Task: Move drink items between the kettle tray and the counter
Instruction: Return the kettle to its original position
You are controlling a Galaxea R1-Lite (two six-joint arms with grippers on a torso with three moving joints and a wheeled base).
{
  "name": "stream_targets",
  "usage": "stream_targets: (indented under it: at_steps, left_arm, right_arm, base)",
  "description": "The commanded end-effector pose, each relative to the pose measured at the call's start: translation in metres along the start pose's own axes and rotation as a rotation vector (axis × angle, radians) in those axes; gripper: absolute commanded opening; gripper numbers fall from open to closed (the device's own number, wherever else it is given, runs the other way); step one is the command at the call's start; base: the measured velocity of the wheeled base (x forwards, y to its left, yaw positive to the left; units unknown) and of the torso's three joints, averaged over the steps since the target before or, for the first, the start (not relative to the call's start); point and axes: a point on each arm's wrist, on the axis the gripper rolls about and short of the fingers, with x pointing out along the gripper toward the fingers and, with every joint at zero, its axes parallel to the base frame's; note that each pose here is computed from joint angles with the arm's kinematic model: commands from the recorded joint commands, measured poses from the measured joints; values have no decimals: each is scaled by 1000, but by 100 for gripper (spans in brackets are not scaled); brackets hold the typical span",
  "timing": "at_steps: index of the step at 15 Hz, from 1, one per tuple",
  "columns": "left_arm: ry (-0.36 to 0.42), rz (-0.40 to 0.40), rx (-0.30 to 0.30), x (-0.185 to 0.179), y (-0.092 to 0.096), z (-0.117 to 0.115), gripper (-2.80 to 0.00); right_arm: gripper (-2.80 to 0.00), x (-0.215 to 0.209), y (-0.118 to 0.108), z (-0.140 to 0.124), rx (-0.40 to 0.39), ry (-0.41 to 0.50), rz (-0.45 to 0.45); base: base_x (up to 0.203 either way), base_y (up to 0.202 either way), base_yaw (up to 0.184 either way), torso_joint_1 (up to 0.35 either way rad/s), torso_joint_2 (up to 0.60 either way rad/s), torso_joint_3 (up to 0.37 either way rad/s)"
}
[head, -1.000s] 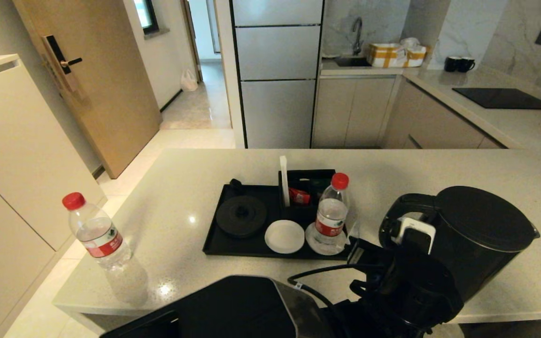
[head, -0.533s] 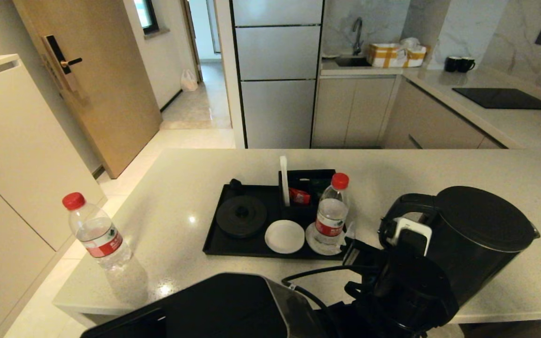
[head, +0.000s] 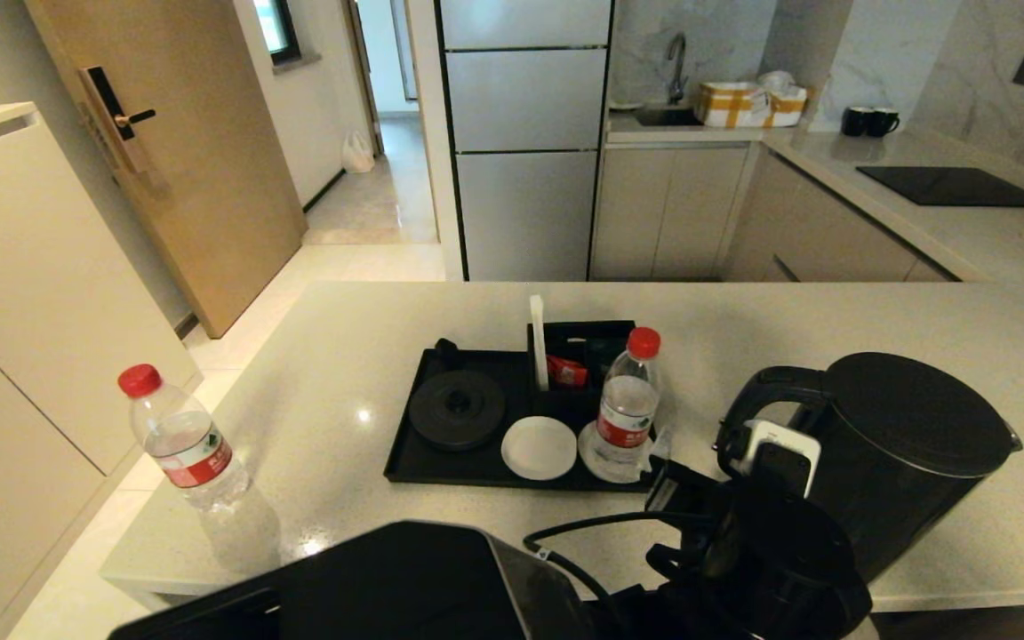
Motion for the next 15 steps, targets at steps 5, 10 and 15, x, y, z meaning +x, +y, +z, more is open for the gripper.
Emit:
stream_targets:
  at_steps: [5, 10, 15]
  left_arm:
    - [-7, 4, -6, -7, 7, 6, 0]
    - [1, 5, 1, -14, 13, 5, 0]
    - [-3, 6, -2, -23, 23, 8, 0]
  right_arm:
    - [-280, 0, 0, 0, 0, 0, 1]
    - [-280, 0, 0, 0, 0, 0, 1]
    - [-280, 0, 0, 0, 0, 0, 1]
  base:
    - [0, 0, 0, 0, 0, 0]
    - [0, 0, 0, 0, 0, 0]
    - [0, 0, 0, 0, 0, 0]
